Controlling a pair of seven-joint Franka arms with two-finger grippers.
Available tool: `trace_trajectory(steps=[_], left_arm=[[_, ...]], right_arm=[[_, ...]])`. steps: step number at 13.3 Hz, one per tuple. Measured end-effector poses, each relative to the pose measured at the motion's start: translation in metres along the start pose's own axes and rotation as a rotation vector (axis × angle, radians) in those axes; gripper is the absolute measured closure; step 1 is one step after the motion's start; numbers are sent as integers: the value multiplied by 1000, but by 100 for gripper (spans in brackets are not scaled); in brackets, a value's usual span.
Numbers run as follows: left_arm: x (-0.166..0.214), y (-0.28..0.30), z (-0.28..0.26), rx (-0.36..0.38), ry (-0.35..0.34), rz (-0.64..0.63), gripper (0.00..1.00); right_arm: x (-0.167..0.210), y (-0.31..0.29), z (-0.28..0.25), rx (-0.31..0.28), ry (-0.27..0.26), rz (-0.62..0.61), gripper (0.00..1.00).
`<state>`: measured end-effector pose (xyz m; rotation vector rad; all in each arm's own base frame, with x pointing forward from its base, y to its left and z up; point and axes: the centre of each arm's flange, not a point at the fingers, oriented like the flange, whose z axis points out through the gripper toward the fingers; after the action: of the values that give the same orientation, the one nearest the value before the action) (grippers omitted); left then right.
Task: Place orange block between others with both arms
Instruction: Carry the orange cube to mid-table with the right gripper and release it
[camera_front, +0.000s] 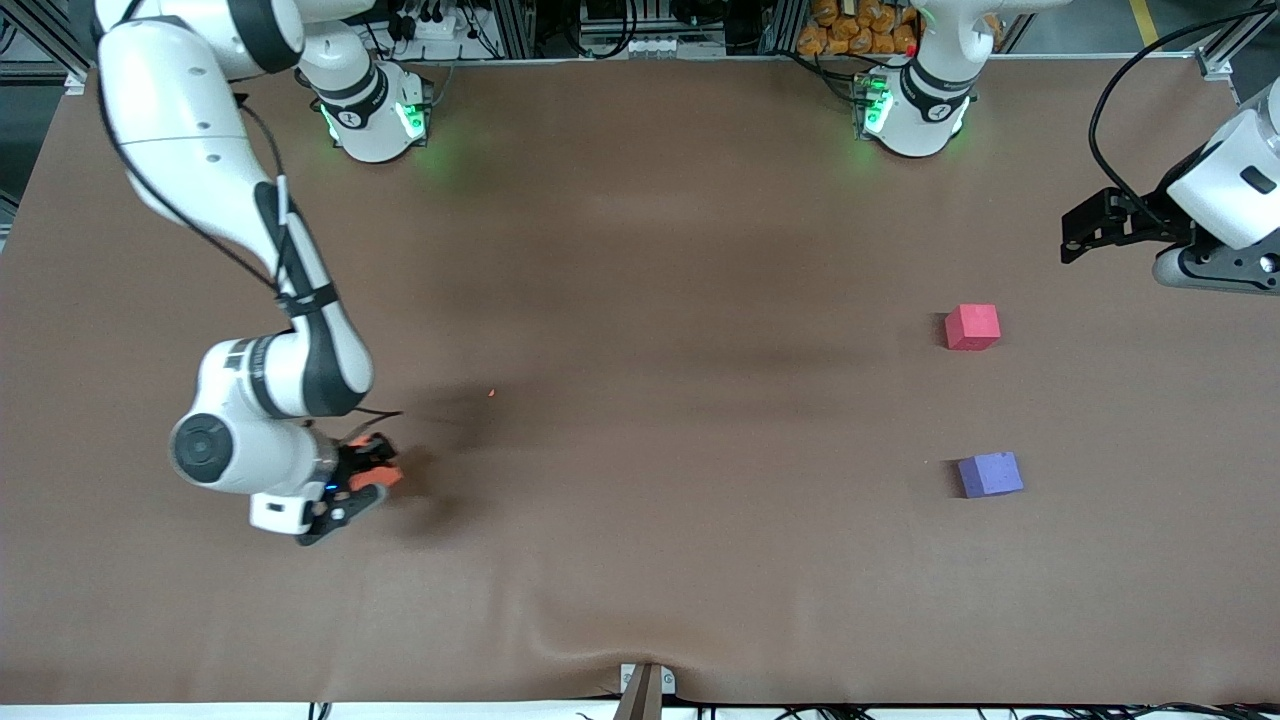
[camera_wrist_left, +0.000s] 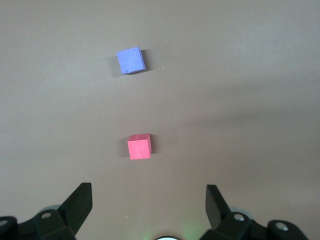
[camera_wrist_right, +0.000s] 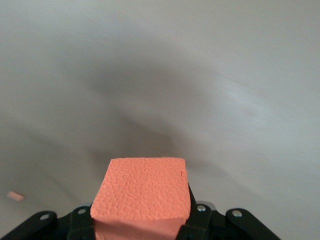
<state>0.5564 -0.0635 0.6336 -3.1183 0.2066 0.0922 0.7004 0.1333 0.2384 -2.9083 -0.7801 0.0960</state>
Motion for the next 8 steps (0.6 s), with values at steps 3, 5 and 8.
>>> trace_trajectory(steps=[3,5,8], left_arm=[[0,-3,1,-1,-2,-5,0],[1,-5,1,-1,-2,-8,0],[1,-4,1,-7,-2,-8,0]], right_arm=[[28,-102,7,7,-8,140,44],[39,-173,16,25,-18,219,44],[42,-248,27,125,-37,354,44]])
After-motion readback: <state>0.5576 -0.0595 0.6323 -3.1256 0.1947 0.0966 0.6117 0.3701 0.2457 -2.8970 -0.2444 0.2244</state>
